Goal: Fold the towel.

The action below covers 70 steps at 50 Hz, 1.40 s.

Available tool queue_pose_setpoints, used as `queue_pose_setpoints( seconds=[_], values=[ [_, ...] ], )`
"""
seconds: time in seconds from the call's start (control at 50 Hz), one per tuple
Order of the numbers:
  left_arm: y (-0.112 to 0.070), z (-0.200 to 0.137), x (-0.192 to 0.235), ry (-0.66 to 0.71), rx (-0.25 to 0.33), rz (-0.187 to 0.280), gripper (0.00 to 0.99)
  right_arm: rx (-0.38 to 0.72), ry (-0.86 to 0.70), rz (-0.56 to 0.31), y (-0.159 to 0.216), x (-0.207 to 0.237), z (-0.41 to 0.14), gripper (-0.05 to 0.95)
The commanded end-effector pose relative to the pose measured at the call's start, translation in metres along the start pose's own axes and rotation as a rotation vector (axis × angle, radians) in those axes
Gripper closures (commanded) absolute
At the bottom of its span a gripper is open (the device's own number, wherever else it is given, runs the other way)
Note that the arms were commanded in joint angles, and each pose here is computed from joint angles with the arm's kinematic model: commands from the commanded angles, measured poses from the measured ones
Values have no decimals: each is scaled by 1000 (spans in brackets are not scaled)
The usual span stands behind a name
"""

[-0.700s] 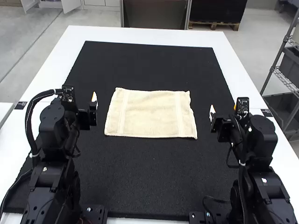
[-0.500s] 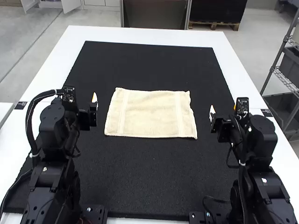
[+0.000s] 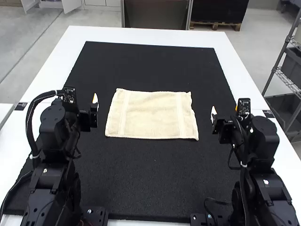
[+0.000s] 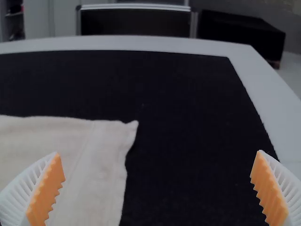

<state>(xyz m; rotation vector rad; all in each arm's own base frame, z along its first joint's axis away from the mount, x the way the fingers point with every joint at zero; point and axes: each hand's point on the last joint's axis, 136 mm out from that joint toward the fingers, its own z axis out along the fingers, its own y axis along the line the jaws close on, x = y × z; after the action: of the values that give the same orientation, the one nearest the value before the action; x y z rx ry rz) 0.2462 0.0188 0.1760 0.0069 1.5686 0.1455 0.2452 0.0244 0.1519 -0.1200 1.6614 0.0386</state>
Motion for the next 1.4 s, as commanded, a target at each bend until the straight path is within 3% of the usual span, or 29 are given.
queue_pose_setpoints(
  seconds=[0.0,0.12,0.52,0.64,0.8,0.96,1.22,1.38],
  values=[
    [1,0,-3,-18,-10,12,36,6,0,-4,-2,2,0,-18],
    [1,0,-3,-18,-11,36,36,7,0,0,-2,2,0,-16],
    [3,-1,-14,-60,-17,39,36,3,-48,53,-2,-11,-1,-16],
    [6,-4,-39,-168,-25,-64,41,-7,-167,92,-2,-40,-4,-10],
    [20,-14,-78,-309,-82,-69,62,-2,-314,85,-7,-86,-16,-2],
    [24,-25,-113,-369,-82,-66,62,17,-382,124,-15,-127,-30,0],
    [28,-24,-177,-404,-77,-68,61,6,-355,192,-22,-177,-12,-2],
    [32,14,-194,-324,-81,-65,61,30,-257,206,-33,-184,28,-2]
  ],
)
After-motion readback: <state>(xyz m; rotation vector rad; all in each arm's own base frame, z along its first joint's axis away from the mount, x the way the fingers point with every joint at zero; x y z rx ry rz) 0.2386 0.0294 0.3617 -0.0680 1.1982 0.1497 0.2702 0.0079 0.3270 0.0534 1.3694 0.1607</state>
